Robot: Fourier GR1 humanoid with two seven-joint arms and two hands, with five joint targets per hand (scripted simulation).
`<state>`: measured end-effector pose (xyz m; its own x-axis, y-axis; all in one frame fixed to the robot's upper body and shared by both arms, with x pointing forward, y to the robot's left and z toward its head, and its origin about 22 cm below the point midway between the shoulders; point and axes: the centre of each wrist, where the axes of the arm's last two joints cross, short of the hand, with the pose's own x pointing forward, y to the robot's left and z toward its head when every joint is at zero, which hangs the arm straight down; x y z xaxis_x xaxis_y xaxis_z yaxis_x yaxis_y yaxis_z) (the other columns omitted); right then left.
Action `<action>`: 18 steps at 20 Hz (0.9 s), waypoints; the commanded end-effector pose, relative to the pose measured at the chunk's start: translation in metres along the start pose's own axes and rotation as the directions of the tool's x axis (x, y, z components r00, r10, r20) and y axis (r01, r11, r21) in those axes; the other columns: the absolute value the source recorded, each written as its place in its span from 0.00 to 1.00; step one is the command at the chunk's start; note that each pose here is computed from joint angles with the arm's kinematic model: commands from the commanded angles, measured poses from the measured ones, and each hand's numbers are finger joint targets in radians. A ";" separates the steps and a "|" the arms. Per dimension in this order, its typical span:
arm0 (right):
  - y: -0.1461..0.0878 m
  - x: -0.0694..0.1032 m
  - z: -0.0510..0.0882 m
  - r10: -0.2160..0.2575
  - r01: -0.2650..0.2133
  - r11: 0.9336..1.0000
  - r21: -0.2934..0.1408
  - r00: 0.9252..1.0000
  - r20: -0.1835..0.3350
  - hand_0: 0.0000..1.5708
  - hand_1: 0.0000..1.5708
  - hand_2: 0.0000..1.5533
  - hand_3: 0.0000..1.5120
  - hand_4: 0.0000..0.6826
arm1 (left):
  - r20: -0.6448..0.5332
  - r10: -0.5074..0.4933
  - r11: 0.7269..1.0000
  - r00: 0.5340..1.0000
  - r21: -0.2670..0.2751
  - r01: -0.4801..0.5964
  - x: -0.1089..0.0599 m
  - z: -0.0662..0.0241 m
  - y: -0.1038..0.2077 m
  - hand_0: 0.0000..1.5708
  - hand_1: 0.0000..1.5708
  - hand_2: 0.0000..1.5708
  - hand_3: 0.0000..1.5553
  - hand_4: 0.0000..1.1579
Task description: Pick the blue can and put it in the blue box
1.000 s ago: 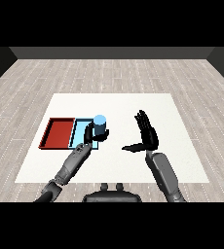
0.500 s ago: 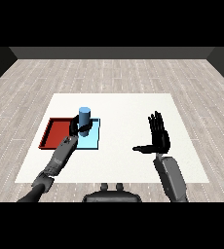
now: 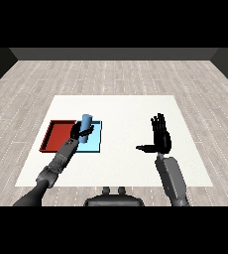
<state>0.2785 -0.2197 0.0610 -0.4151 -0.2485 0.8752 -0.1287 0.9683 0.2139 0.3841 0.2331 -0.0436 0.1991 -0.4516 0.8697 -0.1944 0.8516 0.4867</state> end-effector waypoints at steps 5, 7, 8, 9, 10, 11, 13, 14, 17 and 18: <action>-0.019 -0.022 0.000 0.023 -0.025 0.998 -0.058 0.999 -0.038 0.00 0.00 0.00 0.00 0.00 | -0.179 -0.031 0.999 0.983 0.009 0.033 -0.026 0.0180 -0.025 0.78 0.78 0.75 0.73 0.79; -0.026 0.007 -0.010 -0.004 0.003 0.999 -0.032 1.000 -0.002 0.00 0.00 0.00 0.00 0.00 | -0.233 0.050 0.999 0.971 0.022 -0.047 -0.027 0.0132 -0.014 0.55 0.55 0.60 0.63 0.70; -0.008 0.000 -0.011 -0.034 0.033 0.999 -0.023 0.999 -0.012 0.00 0.00 0.00 0.00 0.00 | -0.271 0.120 0.992 0.955 0.059 -0.108 -0.029 0.0162 -0.018 0.51 0.51 0.57 0.73 0.65; -0.018 -0.005 -0.001 -0.028 0.027 0.999 -0.047 0.999 -0.028 0.00 0.00 0.00 0.00 0.00 | -0.276 0.075 0.996 0.958 0.060 -0.060 -0.031 0.0197 -0.023 0.70 0.70 0.69 0.62 0.44; -0.024 -0.004 -0.003 -0.035 0.034 0.999 -0.033 0.999 -0.013 0.00 0.00 0.00 0.00 0.00 | -0.273 0.038 0.999 0.961 0.001 -0.039 -0.035 0.0187 -0.017 0.37 0.37 0.38 0.33 0.46; -0.023 -0.009 0.002 -0.038 0.038 0.999 -0.029 0.999 0.001 0.00 0.00 0.00 0.00 0.00 | -0.297 -0.028 0.999 0.954 -0.053 0.012 -0.027 0.0120 -0.013 0.00 0.00 0.13 0.00 0.53; -0.021 0.001 0.005 -0.029 0.029 0.999 -0.038 1.000 0.006 0.00 0.00 0.00 0.00 0.00 | -0.305 -0.086 0.996 0.949 -0.005 0.088 -0.024 0.0088 -0.010 0.00 0.00 0.00 0.00 0.00; -0.013 0.000 -0.008 -0.030 0.030 0.999 -0.012 0.999 0.017 0.00 0.00 0.00 0.00 0.00 | -0.292 -0.117 0.992 0.949 0.002 0.123 -0.033 0.0129 -0.008 0.00 0.00 0.00 0.00 0.00; -0.019 0.001 0.010 0.003 -0.003 1.000 -0.010 1.000 0.017 0.00 0.00 0.00 0.00 0.00 | -0.278 -0.050 0.994 0.959 0.080 0.075 -0.025 0.0101 -0.011 0.00 0.00 0.00 0.00 0.00; -0.036 -0.002 0.011 0.010 -0.010 1.000 -0.018 1.000 -0.004 0.00 0.00 0.00 0.00 0.00 | -0.273 -0.046 0.992 0.961 0.097 0.075 -0.028 0.0108 -0.009 0.00 0.00 0.00 0.00 0.00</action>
<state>0.2802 -0.2409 0.0521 -0.4169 -0.2588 0.8713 -0.1167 0.9659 0.2311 0.3681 0.2375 -0.0732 0.4641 -0.4053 0.7876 -0.2232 0.8070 0.5468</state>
